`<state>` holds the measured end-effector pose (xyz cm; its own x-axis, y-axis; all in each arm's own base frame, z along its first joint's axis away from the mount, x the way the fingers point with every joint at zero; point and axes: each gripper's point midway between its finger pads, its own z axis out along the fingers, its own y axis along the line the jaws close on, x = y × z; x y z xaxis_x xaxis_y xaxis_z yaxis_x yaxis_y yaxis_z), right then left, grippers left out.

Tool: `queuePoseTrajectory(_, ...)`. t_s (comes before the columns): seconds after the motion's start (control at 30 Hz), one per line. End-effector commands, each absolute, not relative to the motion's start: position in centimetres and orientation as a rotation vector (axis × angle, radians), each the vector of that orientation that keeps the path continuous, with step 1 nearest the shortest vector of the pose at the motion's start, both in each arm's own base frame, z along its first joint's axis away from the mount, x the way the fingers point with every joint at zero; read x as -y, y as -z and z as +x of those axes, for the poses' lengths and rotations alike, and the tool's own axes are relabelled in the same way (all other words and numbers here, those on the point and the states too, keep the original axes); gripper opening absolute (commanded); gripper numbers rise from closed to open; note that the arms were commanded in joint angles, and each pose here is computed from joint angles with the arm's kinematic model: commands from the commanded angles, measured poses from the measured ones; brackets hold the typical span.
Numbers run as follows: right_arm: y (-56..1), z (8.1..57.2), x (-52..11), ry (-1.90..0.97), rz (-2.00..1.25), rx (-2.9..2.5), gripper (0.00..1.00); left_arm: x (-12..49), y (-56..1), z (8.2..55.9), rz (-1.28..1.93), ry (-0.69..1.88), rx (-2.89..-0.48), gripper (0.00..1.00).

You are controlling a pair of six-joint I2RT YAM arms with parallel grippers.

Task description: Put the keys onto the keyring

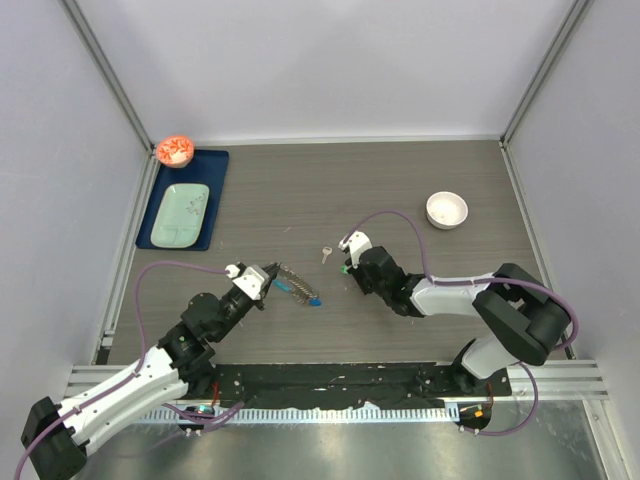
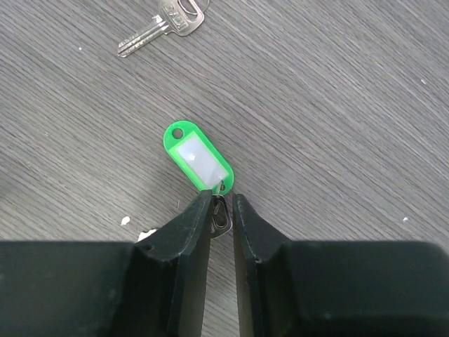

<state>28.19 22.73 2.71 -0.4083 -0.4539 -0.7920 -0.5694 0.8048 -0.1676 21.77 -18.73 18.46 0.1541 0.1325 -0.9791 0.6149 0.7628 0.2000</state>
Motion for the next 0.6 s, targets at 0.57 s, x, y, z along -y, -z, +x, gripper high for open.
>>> queuePoseTrajectory(0.57,-14.3,26.9,-23.2,-0.305,-0.776,-1.871,0.01,20.3,-21.4,20.2,0.703,0.490,-1.242,0.00)
